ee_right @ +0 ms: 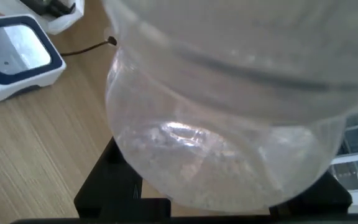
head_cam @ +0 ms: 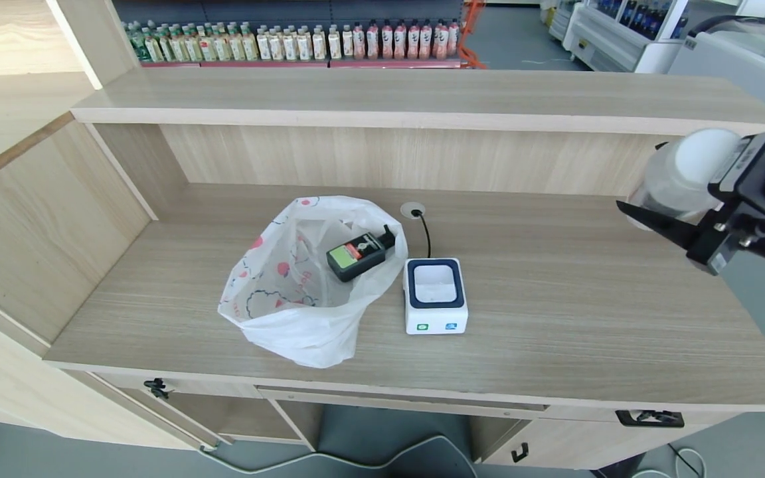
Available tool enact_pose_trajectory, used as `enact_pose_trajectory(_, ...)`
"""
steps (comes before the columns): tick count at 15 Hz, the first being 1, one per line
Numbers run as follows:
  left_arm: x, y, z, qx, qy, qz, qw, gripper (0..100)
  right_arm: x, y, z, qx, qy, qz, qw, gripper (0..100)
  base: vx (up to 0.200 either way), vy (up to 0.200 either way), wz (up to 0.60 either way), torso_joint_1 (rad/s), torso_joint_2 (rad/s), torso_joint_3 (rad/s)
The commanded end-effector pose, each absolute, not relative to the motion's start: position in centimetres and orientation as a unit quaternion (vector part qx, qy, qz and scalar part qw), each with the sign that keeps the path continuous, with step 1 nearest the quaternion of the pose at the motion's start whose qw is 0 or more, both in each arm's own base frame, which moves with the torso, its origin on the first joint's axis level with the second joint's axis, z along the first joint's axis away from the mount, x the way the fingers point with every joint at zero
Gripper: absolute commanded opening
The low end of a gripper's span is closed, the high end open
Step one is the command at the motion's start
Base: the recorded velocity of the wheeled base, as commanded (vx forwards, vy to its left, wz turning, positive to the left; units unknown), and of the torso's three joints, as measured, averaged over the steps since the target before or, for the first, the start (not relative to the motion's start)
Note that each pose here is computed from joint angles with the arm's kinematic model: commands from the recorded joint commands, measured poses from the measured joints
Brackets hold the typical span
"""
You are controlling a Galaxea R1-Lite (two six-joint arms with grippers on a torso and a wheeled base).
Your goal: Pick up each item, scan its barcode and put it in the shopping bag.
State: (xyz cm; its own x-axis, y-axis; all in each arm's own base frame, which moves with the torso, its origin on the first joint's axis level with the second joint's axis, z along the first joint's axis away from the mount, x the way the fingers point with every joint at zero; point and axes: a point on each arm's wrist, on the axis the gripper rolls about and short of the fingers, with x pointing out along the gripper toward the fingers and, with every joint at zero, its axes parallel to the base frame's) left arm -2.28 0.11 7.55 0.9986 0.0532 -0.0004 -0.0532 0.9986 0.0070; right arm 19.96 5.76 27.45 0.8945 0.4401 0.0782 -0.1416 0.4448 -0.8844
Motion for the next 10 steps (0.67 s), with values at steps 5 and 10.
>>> enact_pose_trajectory(5,-2.3,0.1,7.6,0.005,-0.001,0.027,1.0,100,23.2,8.0,24.2,-0.493,-0.149,0.253,0.819,0,0.0,0.08,0.0,0.0,0.0,0.001)
enact_pose_trajectory(10,-2.3,0.1,7.6,0.005,-0.001,0.027,1.0,100,24.7,8.7,22.5,-0.496,-0.184,0.293,0.797,0,0.0,0.0,0.0,0.0,0.0,0.0)
